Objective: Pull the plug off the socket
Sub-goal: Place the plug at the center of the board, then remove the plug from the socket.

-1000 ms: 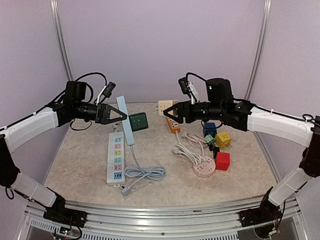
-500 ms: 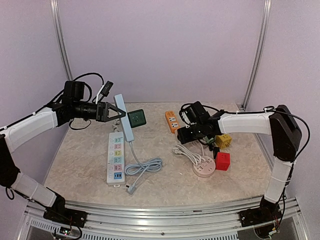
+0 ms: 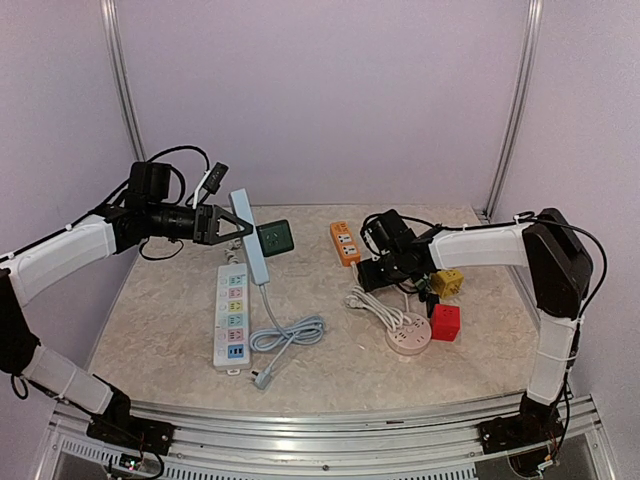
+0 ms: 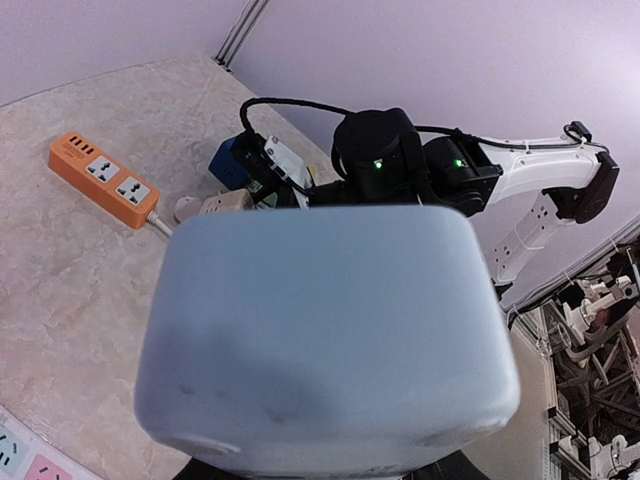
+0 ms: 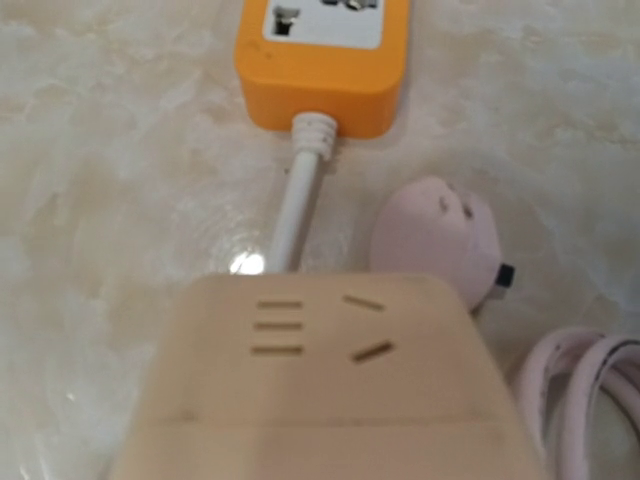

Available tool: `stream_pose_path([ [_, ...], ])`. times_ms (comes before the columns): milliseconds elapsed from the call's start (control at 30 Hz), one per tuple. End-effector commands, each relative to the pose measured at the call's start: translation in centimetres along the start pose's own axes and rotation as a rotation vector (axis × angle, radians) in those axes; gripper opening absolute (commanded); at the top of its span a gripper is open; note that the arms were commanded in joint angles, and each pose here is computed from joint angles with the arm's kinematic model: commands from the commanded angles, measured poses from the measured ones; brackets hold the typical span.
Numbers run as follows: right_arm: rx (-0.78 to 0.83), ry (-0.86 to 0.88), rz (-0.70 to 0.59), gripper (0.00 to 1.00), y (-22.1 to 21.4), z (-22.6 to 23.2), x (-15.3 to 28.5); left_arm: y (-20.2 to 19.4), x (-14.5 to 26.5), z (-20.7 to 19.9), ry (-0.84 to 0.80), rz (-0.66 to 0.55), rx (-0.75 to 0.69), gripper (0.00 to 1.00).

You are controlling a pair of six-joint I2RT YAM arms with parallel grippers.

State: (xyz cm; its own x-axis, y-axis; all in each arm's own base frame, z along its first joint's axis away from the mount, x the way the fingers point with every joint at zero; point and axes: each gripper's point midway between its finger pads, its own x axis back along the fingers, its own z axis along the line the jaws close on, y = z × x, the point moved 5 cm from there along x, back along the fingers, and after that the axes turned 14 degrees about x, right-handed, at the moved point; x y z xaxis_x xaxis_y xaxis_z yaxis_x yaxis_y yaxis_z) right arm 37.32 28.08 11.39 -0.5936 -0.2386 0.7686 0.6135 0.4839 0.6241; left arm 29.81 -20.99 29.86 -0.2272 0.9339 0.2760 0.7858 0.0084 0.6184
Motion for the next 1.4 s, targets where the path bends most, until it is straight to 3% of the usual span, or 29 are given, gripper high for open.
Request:
stream_pose_path([
  [0,-0.039,-0.024,-0.043,0.66,0.8,-1.1,0.8,0.6,0.1,-1.2,-0.036,-0.01,-0.038,0.0],
  [233,-0.035,-0.031,-0.06,0.86,1.2,-1.4,1.8,0.5,0.0,-1.4,-0.046,-0.003,-0.042,0.0],
  [367,-0.037,-0.018,-0.1,0.89,1.9,-1.5,3.6,0.5,0.1,-1.9,-0.076,0.005,-0.052,0.0],
  [567,-0.022,0.112,-0.263,0.88,4.6,-0.9,8.9,0.1,0.5,-3.3,-0.179,0.022,-0.086,0.0],
  [833,0.094,0.597,-0.674,0.89,8.6,3.9,19.4,-1.2,0.1,-5.6,-0.288,0.085,-0.149,0.0],
  [1000,0.178,0.88,-0.81,0.9,9.2,6.7,24.3,-1.7,-0.3,-6.3,-0.302,0.1,-0.171,0.0],
  [1100,0.216,0.991,-0.831,0.92,9.4,8.4,25.7,-1.9,-0.3,-6.7,-0.315,0.108,-0.181,0.0],
  [1367,0.274,1.066,-0.764,0.93,9.7,11.6,24.5,-2.4,-0.4,-7.6,-0.361,0.13,-0.195,0.0],
])
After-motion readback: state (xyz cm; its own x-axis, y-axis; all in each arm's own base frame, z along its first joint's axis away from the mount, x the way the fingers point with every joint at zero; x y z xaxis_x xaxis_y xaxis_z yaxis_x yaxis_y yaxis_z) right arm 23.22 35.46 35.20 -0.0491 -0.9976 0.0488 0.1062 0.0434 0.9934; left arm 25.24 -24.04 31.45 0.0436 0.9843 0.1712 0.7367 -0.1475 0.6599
